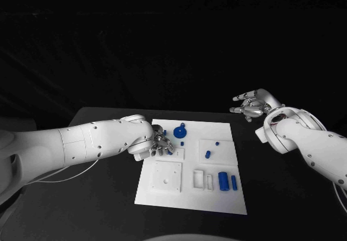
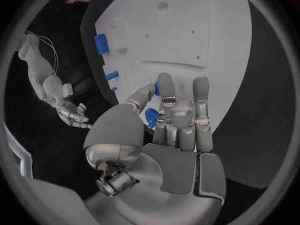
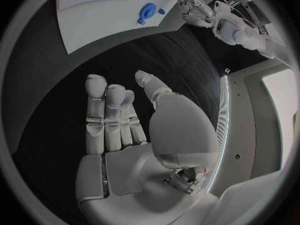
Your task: Assemble the parts on the task board
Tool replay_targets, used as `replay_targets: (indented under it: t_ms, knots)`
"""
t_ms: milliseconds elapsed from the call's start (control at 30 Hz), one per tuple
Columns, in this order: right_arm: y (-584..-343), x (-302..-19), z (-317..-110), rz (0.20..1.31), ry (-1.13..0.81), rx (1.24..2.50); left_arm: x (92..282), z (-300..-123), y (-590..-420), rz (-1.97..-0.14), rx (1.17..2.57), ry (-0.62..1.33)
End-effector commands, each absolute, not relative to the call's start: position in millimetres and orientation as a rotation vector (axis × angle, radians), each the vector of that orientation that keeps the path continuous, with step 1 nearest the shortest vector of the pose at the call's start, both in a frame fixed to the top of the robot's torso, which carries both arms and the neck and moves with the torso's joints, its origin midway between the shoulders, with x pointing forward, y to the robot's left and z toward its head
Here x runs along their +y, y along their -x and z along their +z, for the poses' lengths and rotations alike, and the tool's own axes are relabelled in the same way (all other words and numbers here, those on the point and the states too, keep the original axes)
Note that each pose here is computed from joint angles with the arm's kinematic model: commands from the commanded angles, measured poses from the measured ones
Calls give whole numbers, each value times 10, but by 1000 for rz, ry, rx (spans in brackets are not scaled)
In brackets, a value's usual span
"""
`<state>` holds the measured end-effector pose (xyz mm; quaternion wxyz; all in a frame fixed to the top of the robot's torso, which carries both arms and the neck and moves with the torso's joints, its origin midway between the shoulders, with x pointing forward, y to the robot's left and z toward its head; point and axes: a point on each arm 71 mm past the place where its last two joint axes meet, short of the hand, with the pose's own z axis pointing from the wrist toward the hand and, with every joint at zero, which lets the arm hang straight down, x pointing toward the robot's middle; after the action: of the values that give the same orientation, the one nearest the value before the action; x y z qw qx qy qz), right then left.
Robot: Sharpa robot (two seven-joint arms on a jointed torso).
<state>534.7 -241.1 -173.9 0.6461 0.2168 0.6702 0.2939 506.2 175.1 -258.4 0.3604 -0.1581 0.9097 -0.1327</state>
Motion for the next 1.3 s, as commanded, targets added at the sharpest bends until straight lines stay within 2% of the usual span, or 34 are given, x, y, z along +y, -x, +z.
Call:
replay_targets:
  t_ms: [33,700,1300]
  knots:
    - [-5345,-2393,-1742,676,-474,1534,1662,-2642,-5003,-349,2402,355]
    - [-5343,-2389,-1768,677,-477,1540,1571,-2634,-5003,-309,2399,229]
    - [-5340,-2390,-1790,678,-480,1544,1620,-2625,-5039,-294,2369,245]
